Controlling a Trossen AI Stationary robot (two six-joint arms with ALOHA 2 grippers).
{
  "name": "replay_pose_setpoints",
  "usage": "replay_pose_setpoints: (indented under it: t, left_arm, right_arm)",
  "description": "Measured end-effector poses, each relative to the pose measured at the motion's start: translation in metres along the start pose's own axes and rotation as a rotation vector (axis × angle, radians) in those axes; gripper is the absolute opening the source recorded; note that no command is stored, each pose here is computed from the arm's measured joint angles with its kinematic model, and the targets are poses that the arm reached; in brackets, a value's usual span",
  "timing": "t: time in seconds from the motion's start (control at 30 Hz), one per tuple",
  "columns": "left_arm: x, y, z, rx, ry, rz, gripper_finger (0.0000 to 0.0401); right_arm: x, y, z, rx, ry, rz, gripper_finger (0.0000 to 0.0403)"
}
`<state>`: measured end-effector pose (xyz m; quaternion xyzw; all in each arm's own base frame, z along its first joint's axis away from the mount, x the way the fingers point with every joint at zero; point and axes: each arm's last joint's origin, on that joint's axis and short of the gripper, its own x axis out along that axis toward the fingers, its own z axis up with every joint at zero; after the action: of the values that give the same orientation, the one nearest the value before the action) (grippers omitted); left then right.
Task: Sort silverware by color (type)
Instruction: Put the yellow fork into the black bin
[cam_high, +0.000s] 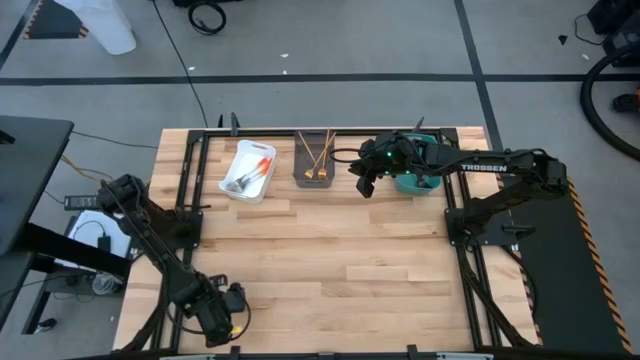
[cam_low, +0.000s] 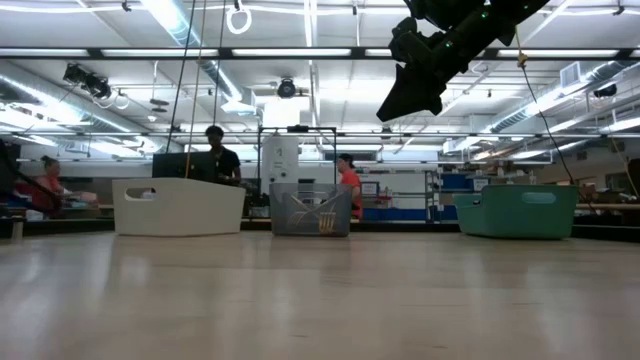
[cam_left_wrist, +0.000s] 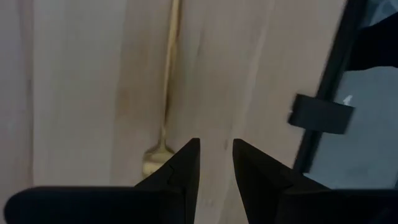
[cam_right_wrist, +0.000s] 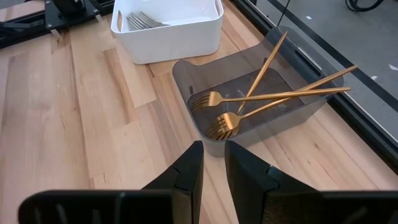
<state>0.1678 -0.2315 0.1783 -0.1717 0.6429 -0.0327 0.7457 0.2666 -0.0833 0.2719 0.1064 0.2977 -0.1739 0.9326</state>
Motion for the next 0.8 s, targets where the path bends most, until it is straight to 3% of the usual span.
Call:
replay_pose_setpoints:
  t: [0.3, 0.8]
  left_arm:
    - [0.011, 0.008, -0.001, -0.024, -0.012, 0.125, 0.0102]
    - [0.032, 0.009, 0.0, -0.019, -0.023, 0.191, 0.0102]
  right_arm:
    - [0.0, 0.0, 0.0, 0.004, 0.0, 0.0, 0.0077]
    - [0.0, 0.0, 0.0, 0.022, -0.002, 0.0, 0.0077]
